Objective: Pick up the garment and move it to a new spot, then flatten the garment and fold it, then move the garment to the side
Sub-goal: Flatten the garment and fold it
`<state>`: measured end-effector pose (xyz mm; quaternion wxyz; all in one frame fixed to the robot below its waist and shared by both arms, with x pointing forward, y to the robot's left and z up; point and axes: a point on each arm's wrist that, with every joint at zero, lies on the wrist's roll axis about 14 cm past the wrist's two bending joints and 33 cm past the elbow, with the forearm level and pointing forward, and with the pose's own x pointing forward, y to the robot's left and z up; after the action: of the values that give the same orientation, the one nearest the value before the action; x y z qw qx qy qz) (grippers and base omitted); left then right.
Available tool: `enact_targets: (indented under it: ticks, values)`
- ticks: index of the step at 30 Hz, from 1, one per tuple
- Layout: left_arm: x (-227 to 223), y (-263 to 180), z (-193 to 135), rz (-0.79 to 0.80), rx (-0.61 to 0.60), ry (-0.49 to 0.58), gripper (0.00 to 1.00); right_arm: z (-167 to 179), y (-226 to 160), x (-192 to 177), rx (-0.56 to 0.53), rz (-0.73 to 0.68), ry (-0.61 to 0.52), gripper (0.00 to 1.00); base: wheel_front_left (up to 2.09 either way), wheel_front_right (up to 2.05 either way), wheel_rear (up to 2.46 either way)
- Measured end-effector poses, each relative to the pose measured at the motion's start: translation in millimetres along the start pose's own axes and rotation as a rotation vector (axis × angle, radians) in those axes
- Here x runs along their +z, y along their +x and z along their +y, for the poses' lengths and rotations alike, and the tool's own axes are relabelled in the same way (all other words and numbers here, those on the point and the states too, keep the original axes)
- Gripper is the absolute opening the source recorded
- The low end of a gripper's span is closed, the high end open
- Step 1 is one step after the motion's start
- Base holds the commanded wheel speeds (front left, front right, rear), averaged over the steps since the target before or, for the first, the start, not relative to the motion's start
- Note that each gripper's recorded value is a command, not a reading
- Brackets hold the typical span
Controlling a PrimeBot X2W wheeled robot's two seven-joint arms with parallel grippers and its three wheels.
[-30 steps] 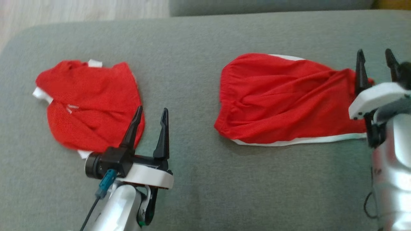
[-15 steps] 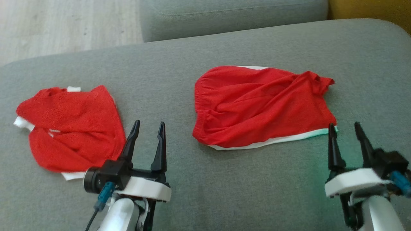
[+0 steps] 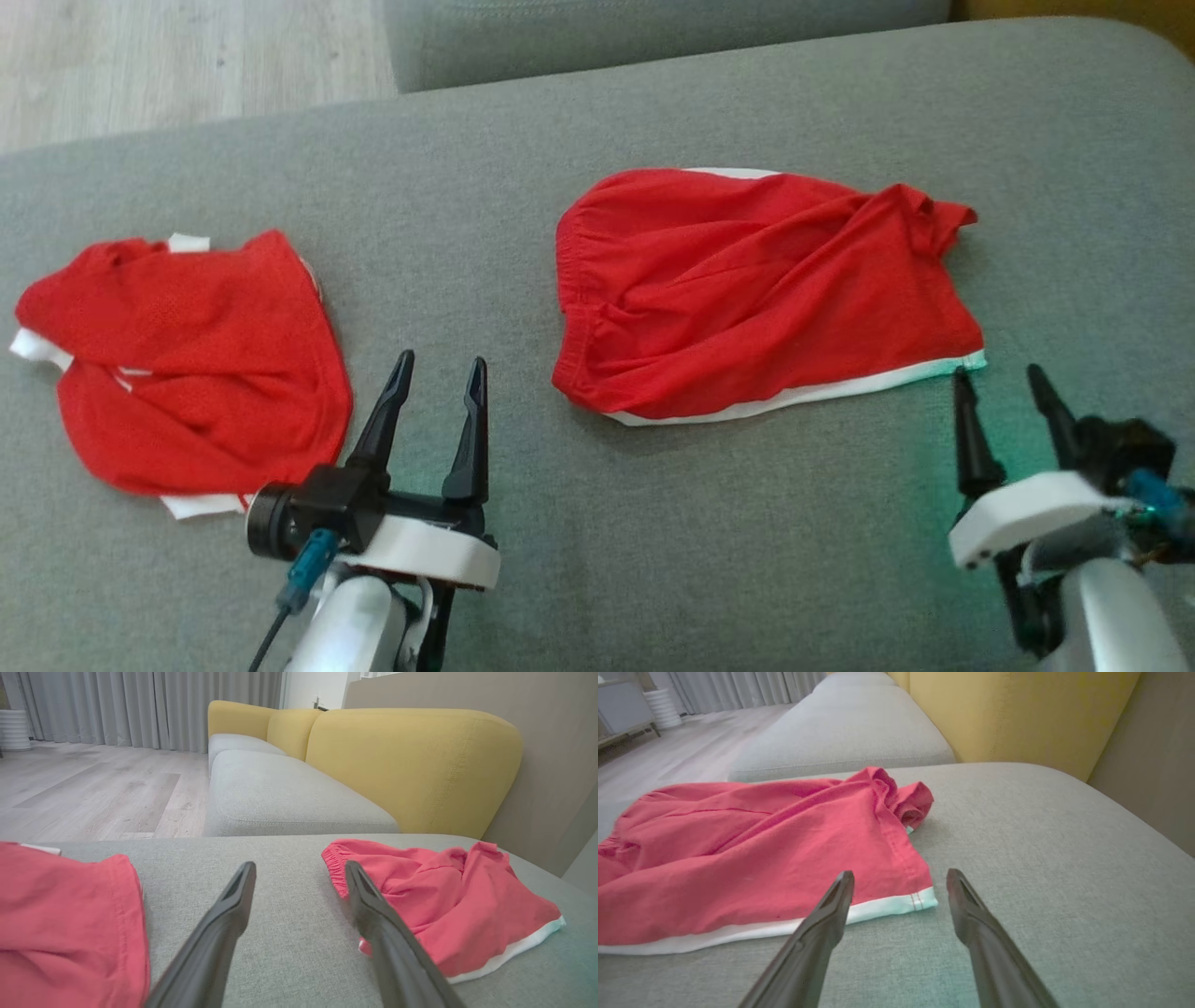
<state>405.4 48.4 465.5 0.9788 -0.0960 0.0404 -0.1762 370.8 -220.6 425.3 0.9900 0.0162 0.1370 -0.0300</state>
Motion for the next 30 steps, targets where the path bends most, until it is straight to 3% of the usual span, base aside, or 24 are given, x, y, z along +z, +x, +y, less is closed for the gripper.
enact_targets:
  ticks: [11,25,26,27,28,30]
  values:
    - [-7.3,6.3,13.2,0.019,0.021,0.006,1.0,-25.5,30.7,-36.5,-0.087,0.222,0.034,1.0,0.0,0.0,0.0]
    - [-14.7,5.9,21.9,0.039,0.042,0.008,1.0,-17.6,46.5,-53.0,-0.069,0.295,0.006,1.0,0.0,0.0,0.0]
    - [-14.7,5.9,22.0,0.039,0.042,0.008,1.0,-17.1,47.9,-52.1,-0.067,0.294,0.002,0.76,0.0,0.0,0.0]
    - [-14.5,6.1,21.7,0.039,0.041,0.008,1.0,-16.7,48.9,-51.0,-0.065,0.291,-0.003,0.38,0.0,0.0,0.0]
    - [-14.3,6.2,21.3,0.038,0.04,0.008,1.0,-16.6,49.5,-49.6,-0.065,0.287,-0.01,0.06,0.0,0.0,0.0]
    - [-14.0,6.2,20.2,0.038,0.037,0.01,1.0,-16.9,49.9,-45.7,-0.064,0.273,-0.022,0.0,0.0,0.0,0.0]
